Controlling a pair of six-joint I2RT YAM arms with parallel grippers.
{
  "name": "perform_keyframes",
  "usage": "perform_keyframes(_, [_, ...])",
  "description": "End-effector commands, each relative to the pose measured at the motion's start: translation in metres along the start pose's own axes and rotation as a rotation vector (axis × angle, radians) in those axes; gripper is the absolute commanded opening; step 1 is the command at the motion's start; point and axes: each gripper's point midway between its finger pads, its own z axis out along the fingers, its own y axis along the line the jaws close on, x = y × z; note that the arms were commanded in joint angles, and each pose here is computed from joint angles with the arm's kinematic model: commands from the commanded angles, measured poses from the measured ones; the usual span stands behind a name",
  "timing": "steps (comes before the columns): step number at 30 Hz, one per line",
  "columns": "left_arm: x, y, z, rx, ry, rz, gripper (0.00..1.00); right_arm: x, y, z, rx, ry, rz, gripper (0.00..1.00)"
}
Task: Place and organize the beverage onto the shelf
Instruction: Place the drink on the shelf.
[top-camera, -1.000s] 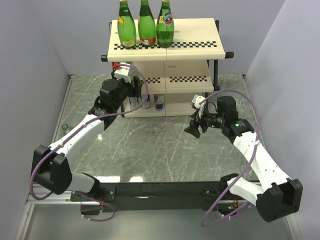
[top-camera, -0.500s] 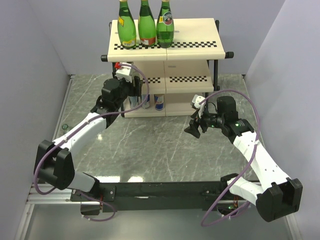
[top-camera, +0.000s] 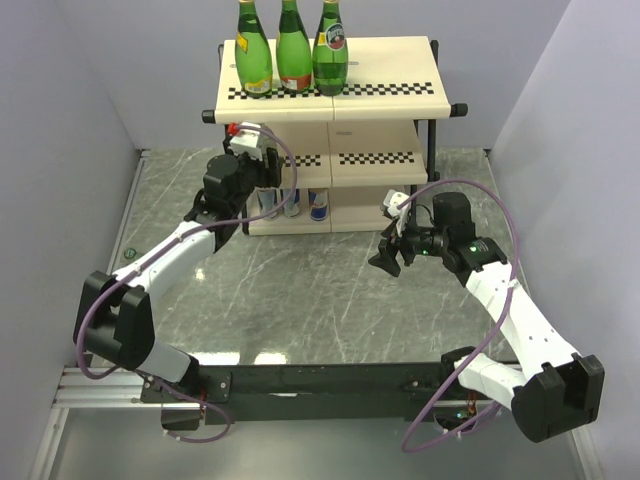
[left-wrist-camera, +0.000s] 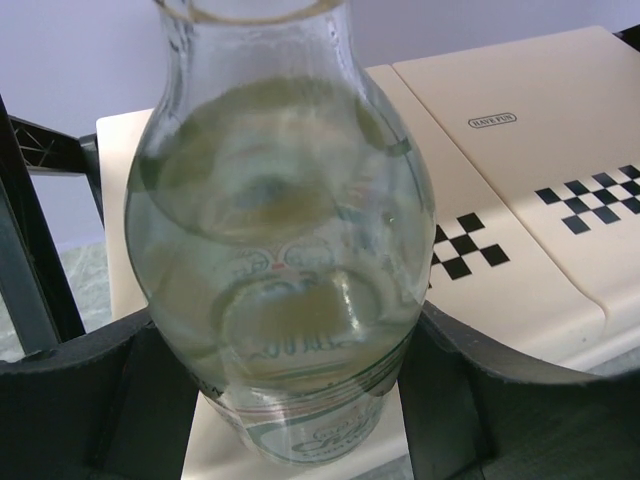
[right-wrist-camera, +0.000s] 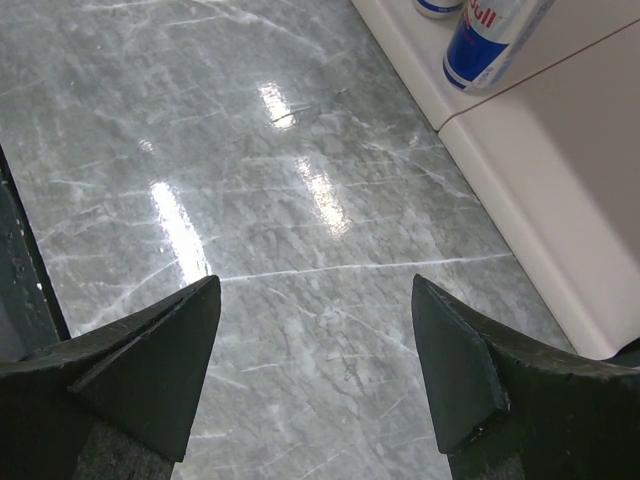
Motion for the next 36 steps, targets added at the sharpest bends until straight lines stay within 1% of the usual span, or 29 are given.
perform_keyframes(1, [-0.099,0.001,0.000,-0.005,-0.294,-0.015,0.00,-0.007,-0.004,-0.002,0.002,-0.015,-0.015,0.83])
perform_keyframes(14, [-0.093,0.008,0.018,-0.033,-0.285,0.000,0.00,-0.005,-0.004,-0.002,-0.002,-0.009,-0.016,0.83])
perform_keyframes(31, [-0.085,0.012,0.015,-0.048,-0.351,-0.008,0.00,-0.005,-0.004,-0.001,-0.004,-0.007,-0.015,0.83])
perform_keyframes(36, [-0.082,0.012,0.018,-0.050,-0.343,-0.001,0.00,-0.005,-0.004,0.000,-0.007,-0.007,-0.015,0.83])
